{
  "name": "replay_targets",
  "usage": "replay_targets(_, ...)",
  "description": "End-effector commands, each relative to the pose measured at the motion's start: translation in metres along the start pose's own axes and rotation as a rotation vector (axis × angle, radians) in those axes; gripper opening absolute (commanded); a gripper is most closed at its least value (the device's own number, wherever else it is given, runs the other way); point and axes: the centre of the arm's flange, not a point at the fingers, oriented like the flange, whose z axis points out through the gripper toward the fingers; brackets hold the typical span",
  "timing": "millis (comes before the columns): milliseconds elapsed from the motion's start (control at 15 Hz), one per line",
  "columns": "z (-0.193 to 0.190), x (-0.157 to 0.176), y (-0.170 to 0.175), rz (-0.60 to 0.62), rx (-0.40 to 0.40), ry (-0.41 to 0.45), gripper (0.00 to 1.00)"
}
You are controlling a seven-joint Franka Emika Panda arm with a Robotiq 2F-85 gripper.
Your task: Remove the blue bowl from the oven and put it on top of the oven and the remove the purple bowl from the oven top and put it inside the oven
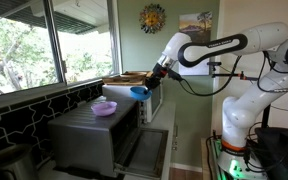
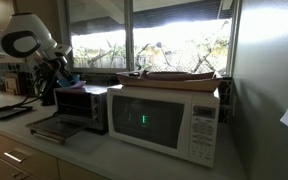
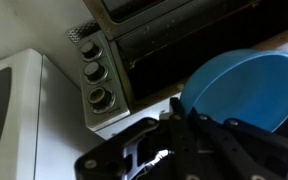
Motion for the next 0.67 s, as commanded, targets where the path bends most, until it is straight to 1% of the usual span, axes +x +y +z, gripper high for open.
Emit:
replay_targets(0, 0.029, 0.033, -0.026, 0.06, -0.06, 0.008, 0.01)
replay_targets(267, 0.046, 0.053, -0.032, 0.129, -0.112, 0.003, 0.01)
replay_targets(467, 0.059, 0.064, -0.035, 0.188, -0.171, 0.009, 0.01)
replay_targets(600, 0.067, 0.069, -0.038, 0.224, -0.183, -0.001, 0.01)
